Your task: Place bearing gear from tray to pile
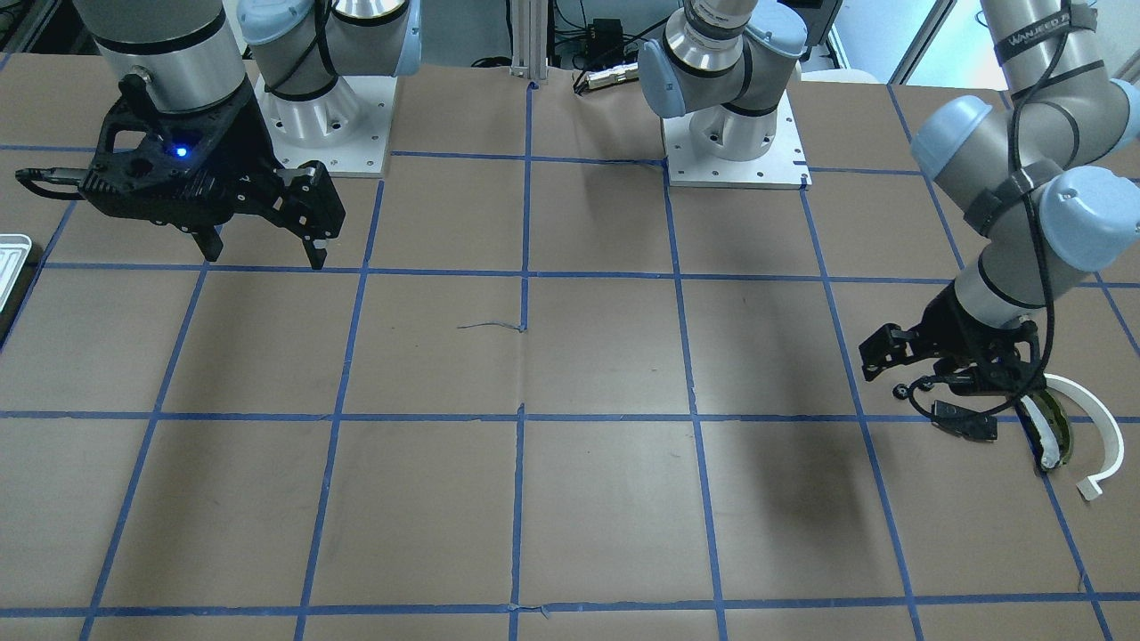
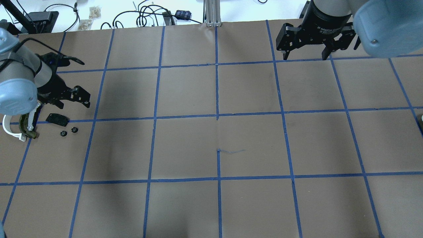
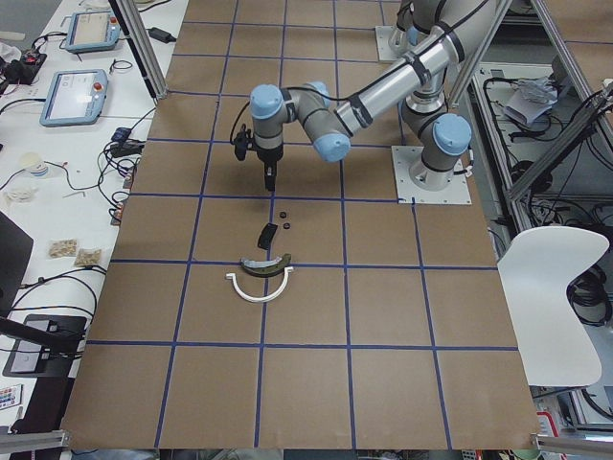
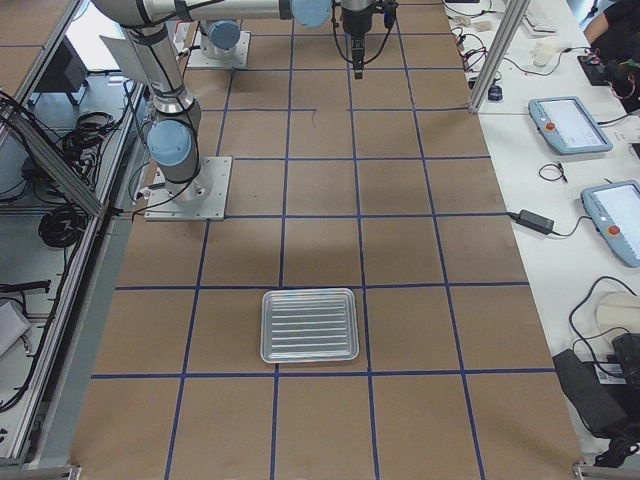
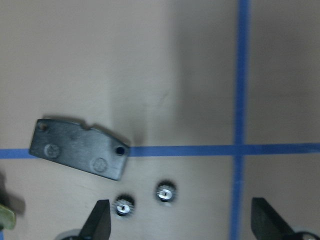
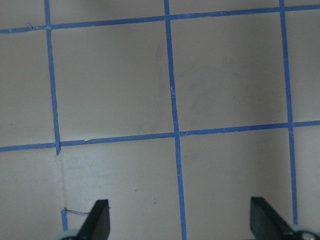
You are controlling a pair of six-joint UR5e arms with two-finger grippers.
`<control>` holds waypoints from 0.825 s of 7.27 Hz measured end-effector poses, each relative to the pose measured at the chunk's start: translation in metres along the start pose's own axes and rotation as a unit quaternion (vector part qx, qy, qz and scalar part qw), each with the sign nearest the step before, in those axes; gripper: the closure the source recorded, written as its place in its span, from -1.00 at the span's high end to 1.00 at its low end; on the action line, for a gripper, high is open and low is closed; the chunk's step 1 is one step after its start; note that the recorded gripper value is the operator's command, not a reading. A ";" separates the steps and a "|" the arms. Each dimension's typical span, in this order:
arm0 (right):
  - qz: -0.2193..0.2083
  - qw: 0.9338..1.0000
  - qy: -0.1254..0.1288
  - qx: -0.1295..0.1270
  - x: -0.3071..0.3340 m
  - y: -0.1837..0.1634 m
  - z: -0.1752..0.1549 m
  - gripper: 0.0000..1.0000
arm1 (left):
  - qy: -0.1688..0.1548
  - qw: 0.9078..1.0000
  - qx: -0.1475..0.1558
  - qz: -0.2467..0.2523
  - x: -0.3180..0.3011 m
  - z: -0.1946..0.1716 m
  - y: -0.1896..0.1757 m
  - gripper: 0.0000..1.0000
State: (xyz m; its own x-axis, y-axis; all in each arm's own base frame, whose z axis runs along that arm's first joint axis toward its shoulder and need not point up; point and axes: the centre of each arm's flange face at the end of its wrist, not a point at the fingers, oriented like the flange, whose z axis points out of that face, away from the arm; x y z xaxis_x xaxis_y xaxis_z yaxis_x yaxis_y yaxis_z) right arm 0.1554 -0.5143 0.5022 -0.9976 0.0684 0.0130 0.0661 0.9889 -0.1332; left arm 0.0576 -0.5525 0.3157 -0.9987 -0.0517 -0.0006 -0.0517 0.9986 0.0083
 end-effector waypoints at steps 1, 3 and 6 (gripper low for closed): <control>0.000 1.000 0.000 0.000 0.000 0.000 0.000 1.00 | 0.005 0.999 -0.014 -0.033 0.059 -0.046 0.000 1.00; 0.000 1.000 0.000 0.000 0.000 0.000 0.000 1.00 | 0.000 0.999 -0.027 -0.037 0.157 -0.147 0.014 1.00; 0.000 1.000 0.000 0.000 0.000 0.000 0.000 1.00 | -0.001 0.999 -0.051 -0.013 0.189 -0.213 0.056 1.00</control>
State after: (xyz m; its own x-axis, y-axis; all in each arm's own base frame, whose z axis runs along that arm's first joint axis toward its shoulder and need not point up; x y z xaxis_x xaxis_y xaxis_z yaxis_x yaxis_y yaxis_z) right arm 0.1554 -0.5144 0.5024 -0.9976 0.0682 0.0135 0.0658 0.9889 -0.1330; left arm -0.1342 -0.5086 0.5294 -0.9969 -0.0781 -0.0043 -0.0781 0.9908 0.1107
